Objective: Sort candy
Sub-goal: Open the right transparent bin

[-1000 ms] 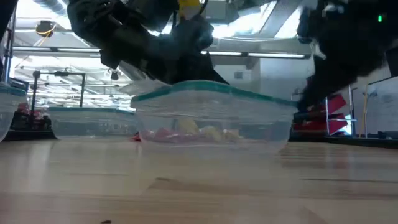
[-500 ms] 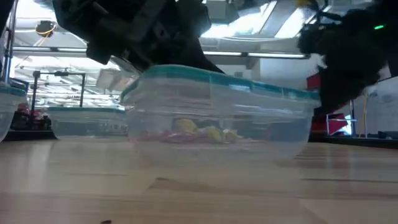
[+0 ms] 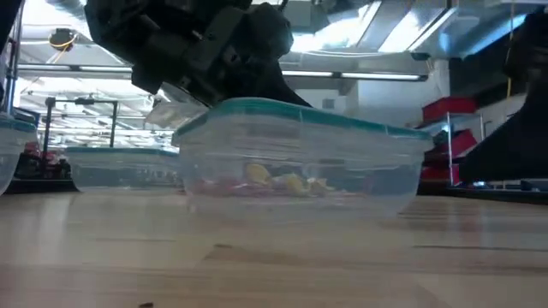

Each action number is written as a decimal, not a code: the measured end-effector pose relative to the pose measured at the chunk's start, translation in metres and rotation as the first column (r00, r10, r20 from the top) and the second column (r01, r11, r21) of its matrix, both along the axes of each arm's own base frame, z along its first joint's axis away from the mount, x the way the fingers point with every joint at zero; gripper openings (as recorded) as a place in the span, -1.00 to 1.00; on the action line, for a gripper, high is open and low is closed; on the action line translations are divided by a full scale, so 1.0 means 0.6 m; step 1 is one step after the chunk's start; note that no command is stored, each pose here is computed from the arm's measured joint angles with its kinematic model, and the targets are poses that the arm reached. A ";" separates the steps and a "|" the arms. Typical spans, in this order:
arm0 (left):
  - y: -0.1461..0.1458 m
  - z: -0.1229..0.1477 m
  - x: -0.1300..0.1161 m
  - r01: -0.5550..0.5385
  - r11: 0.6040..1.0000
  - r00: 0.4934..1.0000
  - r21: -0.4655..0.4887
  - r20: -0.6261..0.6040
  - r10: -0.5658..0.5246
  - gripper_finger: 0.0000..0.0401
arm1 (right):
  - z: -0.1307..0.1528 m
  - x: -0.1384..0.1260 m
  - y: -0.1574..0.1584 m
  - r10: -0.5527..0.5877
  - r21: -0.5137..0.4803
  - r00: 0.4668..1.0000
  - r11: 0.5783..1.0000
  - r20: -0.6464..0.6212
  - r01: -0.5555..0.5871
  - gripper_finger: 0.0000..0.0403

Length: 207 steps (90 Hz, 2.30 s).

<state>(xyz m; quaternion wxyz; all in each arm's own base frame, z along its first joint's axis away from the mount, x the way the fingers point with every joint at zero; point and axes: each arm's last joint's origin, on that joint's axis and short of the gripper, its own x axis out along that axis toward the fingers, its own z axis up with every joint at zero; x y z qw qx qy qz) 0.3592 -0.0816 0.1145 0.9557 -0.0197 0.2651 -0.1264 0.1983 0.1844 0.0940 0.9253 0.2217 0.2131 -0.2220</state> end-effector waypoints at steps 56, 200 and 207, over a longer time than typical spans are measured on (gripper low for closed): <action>0.014 -0.010 -0.011 0.013 1.000 1.000 -0.005 -0.019 -0.013 -1.00 | 0.019 0.066 -0.029 0.158 -0.134 0.986 0.979 0.049 -0.150 0.09; 0.030 -0.021 -0.009 -0.132 0.991 0.990 0.016 0.053 0.131 -1.00 | 0.115 0.077 -0.147 -0.246 -0.111 0.964 0.966 -0.105 0.234 0.09; 0.030 -0.021 -0.009 -0.126 0.992 0.991 0.013 0.053 0.125 -1.00 | 0.106 0.076 -0.162 -0.301 -0.081 0.941 0.953 -0.156 0.291 0.09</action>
